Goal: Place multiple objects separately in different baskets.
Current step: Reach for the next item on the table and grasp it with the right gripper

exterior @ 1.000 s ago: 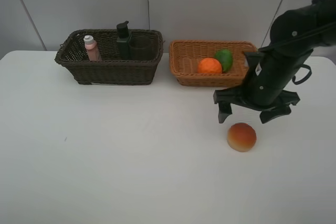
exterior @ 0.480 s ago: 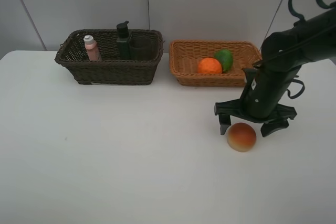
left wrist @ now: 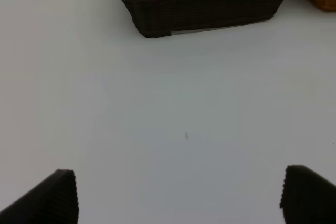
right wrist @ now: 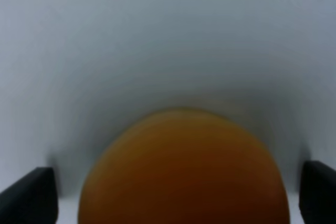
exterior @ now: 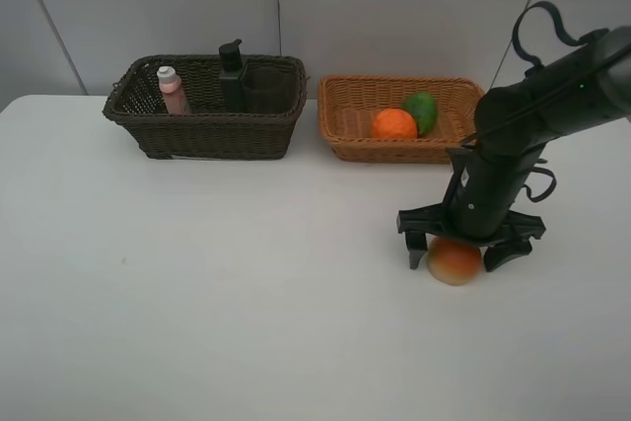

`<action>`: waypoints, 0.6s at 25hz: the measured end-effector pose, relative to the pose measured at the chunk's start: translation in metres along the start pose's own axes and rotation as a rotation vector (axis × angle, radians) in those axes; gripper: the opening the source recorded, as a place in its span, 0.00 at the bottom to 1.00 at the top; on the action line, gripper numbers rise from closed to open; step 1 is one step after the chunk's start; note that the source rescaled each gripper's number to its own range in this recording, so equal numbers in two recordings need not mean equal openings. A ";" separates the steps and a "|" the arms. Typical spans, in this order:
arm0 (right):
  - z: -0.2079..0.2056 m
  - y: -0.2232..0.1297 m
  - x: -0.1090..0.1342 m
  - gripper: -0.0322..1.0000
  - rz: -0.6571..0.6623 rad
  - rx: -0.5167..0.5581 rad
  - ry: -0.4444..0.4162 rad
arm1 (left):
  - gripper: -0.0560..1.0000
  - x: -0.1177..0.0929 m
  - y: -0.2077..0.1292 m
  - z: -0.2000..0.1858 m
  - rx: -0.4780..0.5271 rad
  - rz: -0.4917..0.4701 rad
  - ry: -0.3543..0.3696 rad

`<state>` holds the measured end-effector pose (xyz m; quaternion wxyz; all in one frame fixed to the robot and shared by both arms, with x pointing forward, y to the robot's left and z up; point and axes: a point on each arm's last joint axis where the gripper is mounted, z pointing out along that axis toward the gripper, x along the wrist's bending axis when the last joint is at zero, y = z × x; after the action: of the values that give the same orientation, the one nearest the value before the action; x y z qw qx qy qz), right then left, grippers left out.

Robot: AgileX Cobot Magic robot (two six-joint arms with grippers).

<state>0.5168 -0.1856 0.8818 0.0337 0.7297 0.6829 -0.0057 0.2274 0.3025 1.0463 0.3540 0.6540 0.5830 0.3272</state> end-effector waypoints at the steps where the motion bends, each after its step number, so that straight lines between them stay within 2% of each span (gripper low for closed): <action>1: 0.000 0.000 0.000 0.97 0.000 -0.002 0.001 | 1.00 0.000 0.000 0.000 0.000 0.000 0.000; 2: 0.000 0.000 0.000 0.92 0.000 -0.002 0.001 | 1.00 0.000 0.000 0.000 0.000 0.000 0.000; 3: 0.000 0.000 0.000 0.82 0.000 -0.002 0.001 | 1.00 0.000 0.000 0.000 0.000 0.000 0.000; 4: 0.000 0.000 0.000 0.67 0.000 -0.002 0.001 | 1.00 0.000 0.000 0.000 0.000 0.000 0.000; 7: 0.000 0.000 0.000 0.05 0.000 -0.002 0.001 | 1.00 0.000 0.000 0.000 0.000 0.000 0.000; 15: 0.000 0.000 0.000 0.03 0.000 0.000 0.000 | 1.00 0.000 0.000 0.000 0.000 0.000 0.000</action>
<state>0.5168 -0.1856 0.8818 0.0337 0.7297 0.6829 -0.0057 0.2274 0.3025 1.0463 0.3540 0.6540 0.5830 0.3272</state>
